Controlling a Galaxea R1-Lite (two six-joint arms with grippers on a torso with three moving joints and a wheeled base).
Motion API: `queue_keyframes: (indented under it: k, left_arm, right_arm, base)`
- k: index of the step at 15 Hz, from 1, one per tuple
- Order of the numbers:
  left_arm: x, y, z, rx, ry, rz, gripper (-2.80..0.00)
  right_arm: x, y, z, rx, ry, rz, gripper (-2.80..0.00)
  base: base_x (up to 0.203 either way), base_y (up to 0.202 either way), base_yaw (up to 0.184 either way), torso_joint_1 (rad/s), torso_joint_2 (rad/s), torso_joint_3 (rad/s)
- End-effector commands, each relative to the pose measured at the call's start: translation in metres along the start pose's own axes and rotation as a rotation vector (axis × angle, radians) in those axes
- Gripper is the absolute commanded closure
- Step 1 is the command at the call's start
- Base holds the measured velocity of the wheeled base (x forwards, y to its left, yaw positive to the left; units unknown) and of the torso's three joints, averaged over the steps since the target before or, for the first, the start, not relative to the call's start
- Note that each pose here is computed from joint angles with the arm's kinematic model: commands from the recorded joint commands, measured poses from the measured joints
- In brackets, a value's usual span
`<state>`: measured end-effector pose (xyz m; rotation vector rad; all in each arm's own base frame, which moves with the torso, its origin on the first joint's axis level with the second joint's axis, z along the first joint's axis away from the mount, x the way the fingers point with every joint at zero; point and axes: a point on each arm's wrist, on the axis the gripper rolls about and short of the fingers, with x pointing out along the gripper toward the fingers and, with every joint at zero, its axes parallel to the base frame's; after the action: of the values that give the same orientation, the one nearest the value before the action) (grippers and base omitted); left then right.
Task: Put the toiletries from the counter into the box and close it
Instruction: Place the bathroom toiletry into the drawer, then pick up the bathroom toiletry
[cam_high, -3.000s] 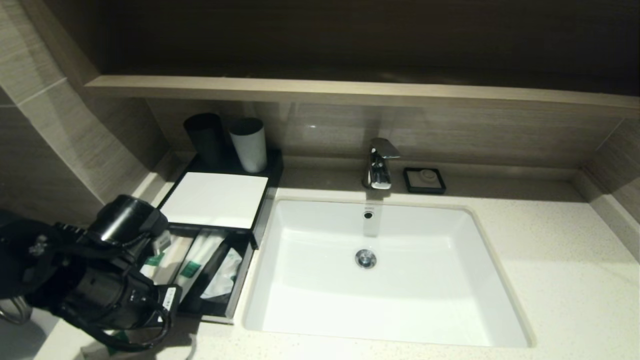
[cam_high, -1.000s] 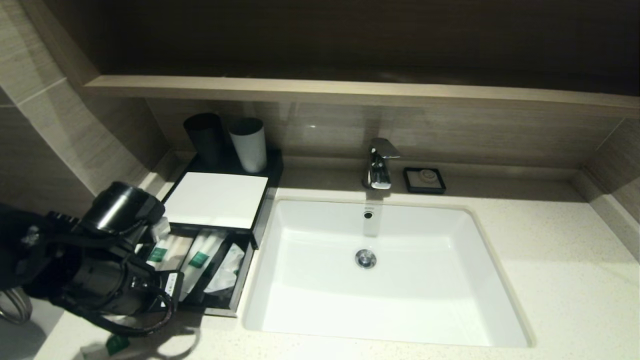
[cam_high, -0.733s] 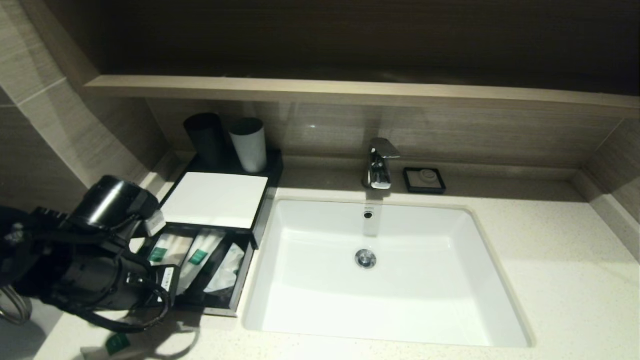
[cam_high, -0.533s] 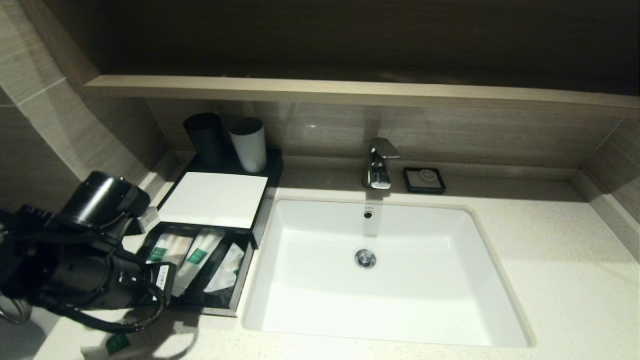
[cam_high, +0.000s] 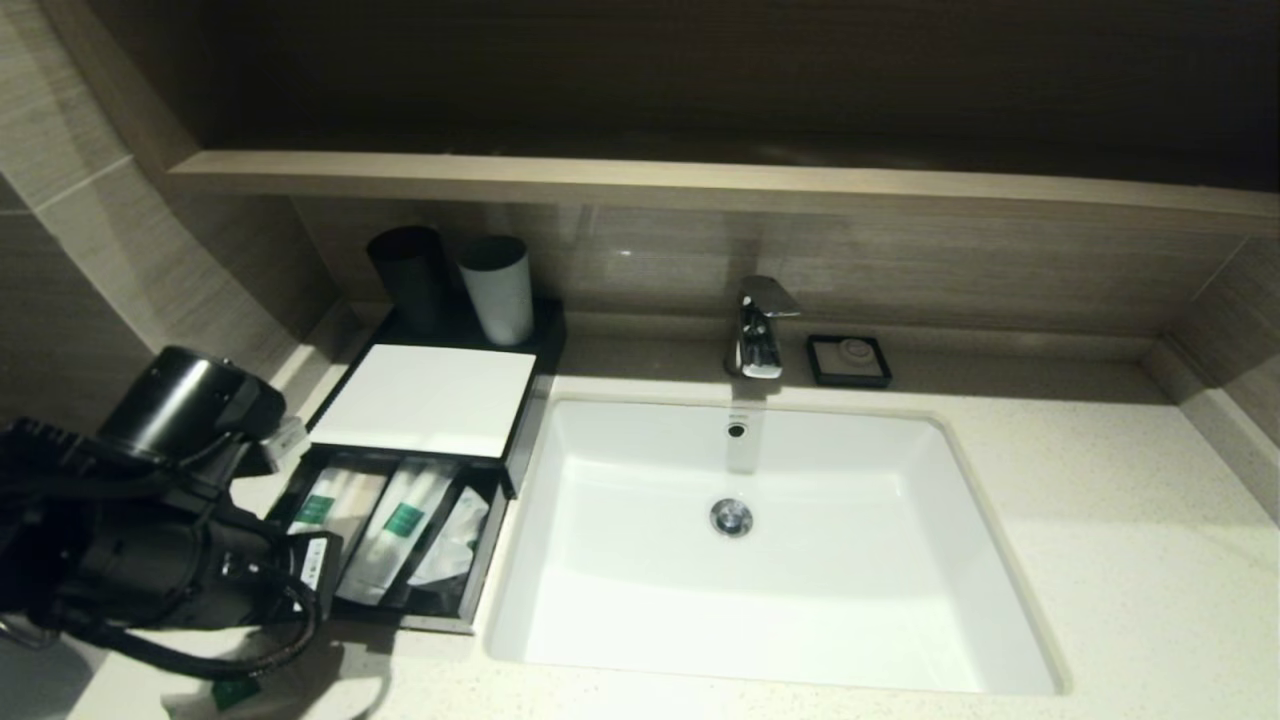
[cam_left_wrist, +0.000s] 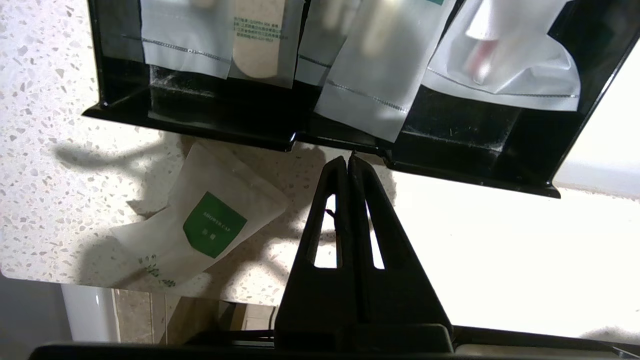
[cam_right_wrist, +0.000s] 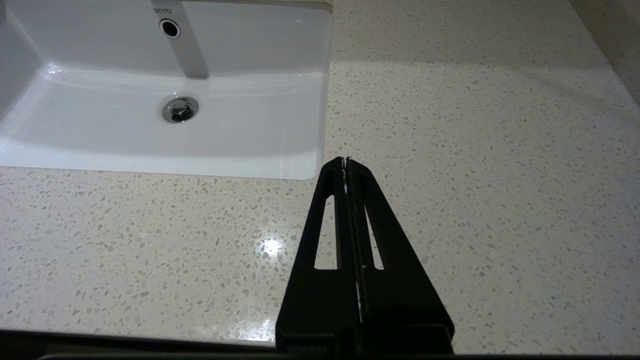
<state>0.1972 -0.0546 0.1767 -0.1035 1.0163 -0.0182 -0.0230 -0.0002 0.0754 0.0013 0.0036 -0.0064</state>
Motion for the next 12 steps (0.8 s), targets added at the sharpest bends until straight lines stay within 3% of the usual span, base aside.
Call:
queue_keyframes:
  k: [1, 4, 7, 12]
  left_arm:
    - [-0.014, 0.005, -0.010, -0.002, -0.005, 0.000, 0.00]
    - [-0.016, 0.012, -0.032, -0.019, 0.047, 0.020, 0.00]
    - [-0.021, 0.025, -0.048, -0.099, 0.067, 0.054, 0.00]
    - [-0.021, 0.049, -0.055, -0.242, 0.096, 0.139, 0.00]
  right_arm:
    - [0.000, 0.000, 0.000, 0.000, 0.001, 0.000, 0.00]
    - [0.000, 0.000, 0.000, 0.000, 0.001, 0.000, 0.00]
    - [0.000, 0.000, 0.000, 0.000, 0.001, 0.000, 0.00]
    - [0.000, 0.000, 0.000, 0.000, 0.001, 0.000, 0.00]
  base:
    - [0.000, 0.000, 0.000, 0.000, 0.00, 0.000]
    - [0.000, 0.000, 0.000, 0.000, 0.00, 0.000]
    - [0.000, 0.000, 0.000, 0.000, 0.00, 0.000]
    - [0.000, 0.000, 0.000, 0.000, 0.00, 0.000]
